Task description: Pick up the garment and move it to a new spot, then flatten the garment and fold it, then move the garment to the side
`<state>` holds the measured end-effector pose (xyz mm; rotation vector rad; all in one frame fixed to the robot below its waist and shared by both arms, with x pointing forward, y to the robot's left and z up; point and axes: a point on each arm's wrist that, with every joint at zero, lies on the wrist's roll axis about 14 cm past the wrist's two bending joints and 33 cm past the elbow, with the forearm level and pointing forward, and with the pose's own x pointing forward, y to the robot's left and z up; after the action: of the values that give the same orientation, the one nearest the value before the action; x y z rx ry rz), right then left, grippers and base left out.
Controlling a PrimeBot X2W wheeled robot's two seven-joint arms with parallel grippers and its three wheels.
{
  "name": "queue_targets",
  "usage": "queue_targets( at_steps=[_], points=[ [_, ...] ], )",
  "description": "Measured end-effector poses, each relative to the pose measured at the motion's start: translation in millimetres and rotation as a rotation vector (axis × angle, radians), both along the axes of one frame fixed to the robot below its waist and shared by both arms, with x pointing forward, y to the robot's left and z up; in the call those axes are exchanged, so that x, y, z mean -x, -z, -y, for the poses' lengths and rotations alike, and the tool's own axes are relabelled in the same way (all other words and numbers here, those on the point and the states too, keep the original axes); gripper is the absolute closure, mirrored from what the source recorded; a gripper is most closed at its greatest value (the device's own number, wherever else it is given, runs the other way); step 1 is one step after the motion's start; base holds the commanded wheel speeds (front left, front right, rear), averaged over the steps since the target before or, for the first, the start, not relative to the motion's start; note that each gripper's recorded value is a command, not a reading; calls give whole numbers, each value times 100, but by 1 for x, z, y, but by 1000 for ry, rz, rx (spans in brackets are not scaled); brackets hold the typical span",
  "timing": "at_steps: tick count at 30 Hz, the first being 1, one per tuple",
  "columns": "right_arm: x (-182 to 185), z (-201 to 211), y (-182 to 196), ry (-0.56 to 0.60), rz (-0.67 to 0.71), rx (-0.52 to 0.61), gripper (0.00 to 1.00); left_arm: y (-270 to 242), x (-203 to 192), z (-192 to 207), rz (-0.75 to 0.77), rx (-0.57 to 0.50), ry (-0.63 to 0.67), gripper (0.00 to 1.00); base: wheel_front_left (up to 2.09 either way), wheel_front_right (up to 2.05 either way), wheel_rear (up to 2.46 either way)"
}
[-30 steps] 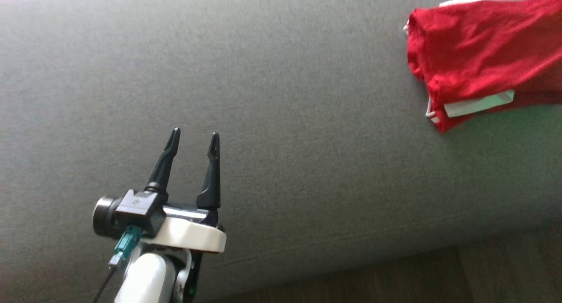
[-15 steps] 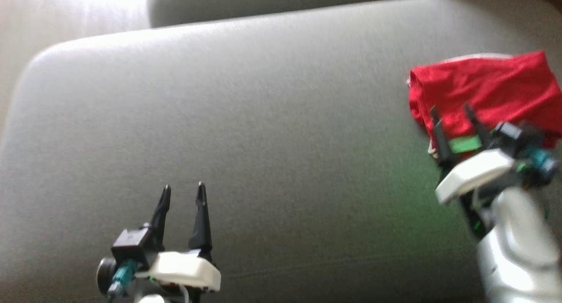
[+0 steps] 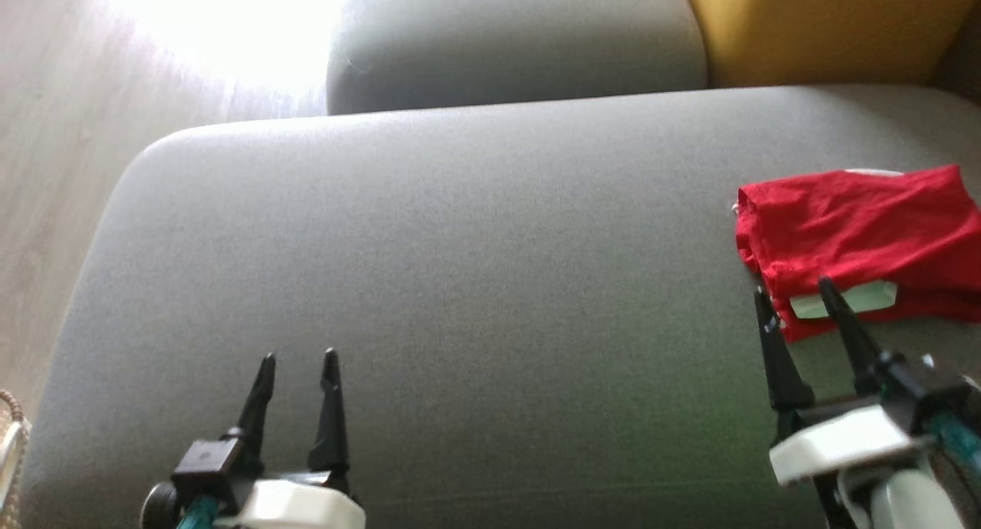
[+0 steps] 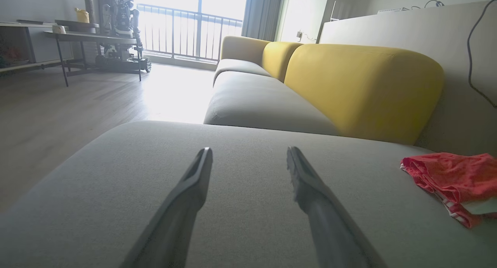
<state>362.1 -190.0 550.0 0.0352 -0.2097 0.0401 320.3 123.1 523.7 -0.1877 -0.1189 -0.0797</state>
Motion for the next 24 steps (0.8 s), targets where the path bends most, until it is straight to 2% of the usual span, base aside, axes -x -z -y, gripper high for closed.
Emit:
queue_targets(
  at_steps=[11, 20, 21, 24],
  points=[
    [42, 7, 37, 24, -102, -43, 0, 2, 11, -13, 7, -48, -30, 0, 0, 0, 0],
    [45, 9, 36, 32, -96, -49, 0, 5, 13, -11, -2, -51, -24, 0, 0, 0, 0],
    [45, 10, 36, 33, -97, -50, 100, 6, 13, -11, -5, -52, -23, 100, 0, 0, 0],
    [49, 9, 56, 34, -159, -57, 100, 27, 18, -11, -71, -60, -21, 100, 0, 0, 0]
  ],
)
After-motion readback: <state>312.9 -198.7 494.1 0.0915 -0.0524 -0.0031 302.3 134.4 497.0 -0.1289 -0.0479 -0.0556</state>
